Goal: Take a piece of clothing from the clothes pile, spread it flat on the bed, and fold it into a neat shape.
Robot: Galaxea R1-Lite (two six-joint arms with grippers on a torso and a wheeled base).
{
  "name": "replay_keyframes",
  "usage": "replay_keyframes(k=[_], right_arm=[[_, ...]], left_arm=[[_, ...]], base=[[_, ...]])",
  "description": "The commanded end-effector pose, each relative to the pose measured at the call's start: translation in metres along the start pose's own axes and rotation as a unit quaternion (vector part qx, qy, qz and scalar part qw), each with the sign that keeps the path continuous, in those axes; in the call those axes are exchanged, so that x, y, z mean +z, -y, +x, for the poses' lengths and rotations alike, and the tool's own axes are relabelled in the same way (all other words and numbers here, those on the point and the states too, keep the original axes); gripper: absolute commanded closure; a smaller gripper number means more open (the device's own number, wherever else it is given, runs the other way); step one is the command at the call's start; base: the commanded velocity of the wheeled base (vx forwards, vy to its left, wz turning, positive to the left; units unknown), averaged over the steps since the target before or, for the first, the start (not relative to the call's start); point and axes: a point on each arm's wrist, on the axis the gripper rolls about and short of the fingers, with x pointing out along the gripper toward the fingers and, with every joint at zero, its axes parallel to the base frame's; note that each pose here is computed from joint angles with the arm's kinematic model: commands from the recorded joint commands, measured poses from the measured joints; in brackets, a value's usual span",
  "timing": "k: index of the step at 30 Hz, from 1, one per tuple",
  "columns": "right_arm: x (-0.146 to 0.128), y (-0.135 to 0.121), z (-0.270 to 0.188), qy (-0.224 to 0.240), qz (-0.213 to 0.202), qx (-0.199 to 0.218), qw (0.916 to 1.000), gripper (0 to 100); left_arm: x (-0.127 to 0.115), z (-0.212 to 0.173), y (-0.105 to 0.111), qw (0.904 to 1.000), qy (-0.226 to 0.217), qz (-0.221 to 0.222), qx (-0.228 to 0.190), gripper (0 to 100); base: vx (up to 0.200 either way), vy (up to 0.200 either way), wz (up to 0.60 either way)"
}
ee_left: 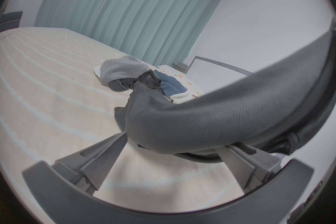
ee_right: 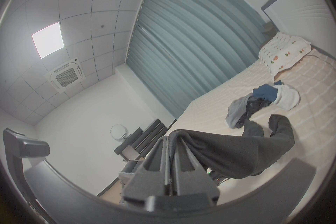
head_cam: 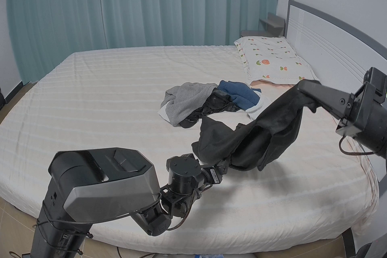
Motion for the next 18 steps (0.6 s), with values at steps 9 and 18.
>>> replay_keyframes(k=[9, 18], right_arm=[[-0.001, -0.016, 0.011, -0.017, 0.004, 0.032, 0.9993, 100], [0.004, -0.036, 0.009, -0.009, 0.004, 0.073, 0.9973, 100]], left_arm=[[-0.021, -0.024, -0.013, 0.9999, -0.016, 0.001, -0.003, 0], [-0.005, -0.019, -0.001, 0.9993, 0.015, -0.010, -0.031, 0]], base=[[0.000, 0.000, 0.00], [0.000, 0.000, 0.00]])
